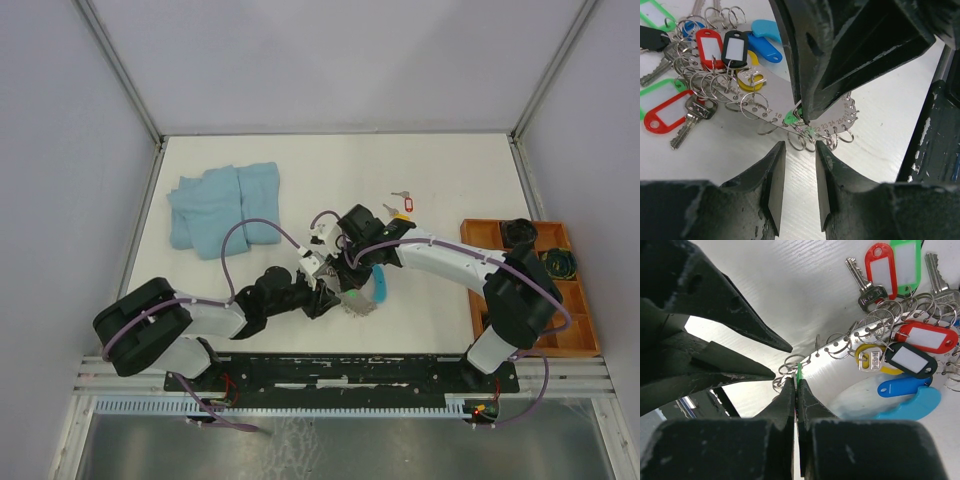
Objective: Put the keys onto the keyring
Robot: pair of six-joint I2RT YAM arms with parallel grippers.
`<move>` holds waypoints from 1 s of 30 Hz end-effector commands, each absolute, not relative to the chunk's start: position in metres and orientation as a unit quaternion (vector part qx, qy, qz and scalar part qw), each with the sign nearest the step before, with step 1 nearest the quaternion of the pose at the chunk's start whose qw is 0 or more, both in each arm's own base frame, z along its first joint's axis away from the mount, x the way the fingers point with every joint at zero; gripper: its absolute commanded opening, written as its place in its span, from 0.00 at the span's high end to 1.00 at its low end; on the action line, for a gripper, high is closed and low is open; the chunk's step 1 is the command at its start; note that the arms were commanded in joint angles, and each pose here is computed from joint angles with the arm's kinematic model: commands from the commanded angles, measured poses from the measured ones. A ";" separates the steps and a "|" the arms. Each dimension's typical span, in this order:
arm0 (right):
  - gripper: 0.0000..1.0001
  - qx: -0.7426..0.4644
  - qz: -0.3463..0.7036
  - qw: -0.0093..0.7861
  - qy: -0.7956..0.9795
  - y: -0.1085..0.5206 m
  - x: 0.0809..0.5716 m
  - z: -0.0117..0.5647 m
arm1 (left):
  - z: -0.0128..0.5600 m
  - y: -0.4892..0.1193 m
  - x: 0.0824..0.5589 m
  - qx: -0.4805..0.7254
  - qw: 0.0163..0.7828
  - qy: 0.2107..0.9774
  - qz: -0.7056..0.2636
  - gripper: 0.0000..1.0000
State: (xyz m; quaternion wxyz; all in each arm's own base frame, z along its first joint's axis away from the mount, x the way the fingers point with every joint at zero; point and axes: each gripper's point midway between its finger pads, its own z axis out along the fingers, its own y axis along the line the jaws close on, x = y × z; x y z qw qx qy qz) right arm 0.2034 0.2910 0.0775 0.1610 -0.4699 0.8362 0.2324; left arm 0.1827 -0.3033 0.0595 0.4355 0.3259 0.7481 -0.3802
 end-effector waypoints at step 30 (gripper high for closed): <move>0.99 -0.478 0.257 0.207 0.814 0.320 0.211 0.105 | 0.074 -0.314 0.212 0.196 0.464 0.764 -0.404 0.82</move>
